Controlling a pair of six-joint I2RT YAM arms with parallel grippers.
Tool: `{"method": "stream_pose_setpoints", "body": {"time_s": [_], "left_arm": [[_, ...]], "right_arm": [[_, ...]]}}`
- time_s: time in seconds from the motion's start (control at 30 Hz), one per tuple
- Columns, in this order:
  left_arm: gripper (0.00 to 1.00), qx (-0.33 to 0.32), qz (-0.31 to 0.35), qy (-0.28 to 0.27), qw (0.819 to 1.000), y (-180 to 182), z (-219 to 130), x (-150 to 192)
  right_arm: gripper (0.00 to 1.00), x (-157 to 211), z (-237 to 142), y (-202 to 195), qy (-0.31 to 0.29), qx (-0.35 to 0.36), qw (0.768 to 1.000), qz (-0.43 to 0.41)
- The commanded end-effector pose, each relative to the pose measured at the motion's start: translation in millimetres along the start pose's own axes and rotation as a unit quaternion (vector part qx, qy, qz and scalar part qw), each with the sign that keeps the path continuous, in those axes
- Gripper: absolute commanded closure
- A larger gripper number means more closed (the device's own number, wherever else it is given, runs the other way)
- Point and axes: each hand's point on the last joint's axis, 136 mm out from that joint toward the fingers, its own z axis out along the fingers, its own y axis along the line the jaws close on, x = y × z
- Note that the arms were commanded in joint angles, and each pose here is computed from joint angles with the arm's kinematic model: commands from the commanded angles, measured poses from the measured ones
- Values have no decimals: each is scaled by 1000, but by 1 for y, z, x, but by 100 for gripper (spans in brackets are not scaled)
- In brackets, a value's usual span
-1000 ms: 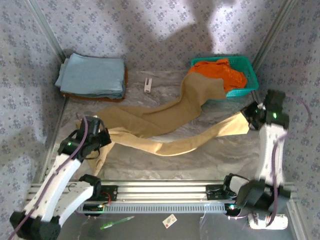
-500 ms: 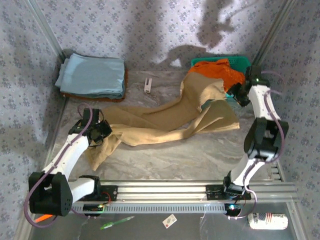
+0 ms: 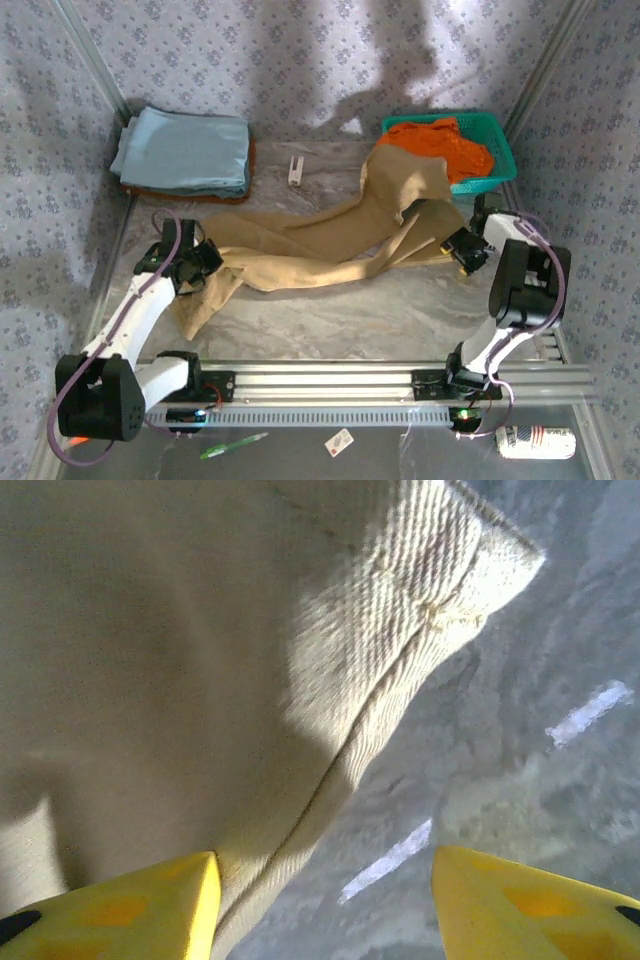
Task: Fold and stack the trousers
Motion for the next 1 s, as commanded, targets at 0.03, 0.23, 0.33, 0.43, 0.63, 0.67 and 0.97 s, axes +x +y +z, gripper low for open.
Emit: {"method": "stream_pose_setpoints", "body": {"time_s": [0.03,0.23,0.33,0.43,0.63,0.67,0.97], "left_arm": [[100,14,-2,-13,1000,-4,-7,-4],[100,16,-1,-19,1000,-5,-14,-6],[100,20,2,-25,999,-8,-21,-10],[100,25,6,-33,999,-13,-30,-15],[100,47,7,-59,997,-28,-61,-37],[100,50,6,-62,997,-30,-66,-42],[100,71,7,-63,995,-44,-86,-67]], "right_arm": [[40,-21,4,15,-8,-9,1000,10],[92,-13,12,13,18,-18,1000,10],[100,-16,-7,14,-1,-38,999,2],[100,-20,-51,22,-47,-66,997,-12],[100,-33,-168,51,-152,-153,976,-30],[100,-39,-186,56,-163,-171,971,-25],[100,-73,-250,70,-181,-239,954,-1]]}}
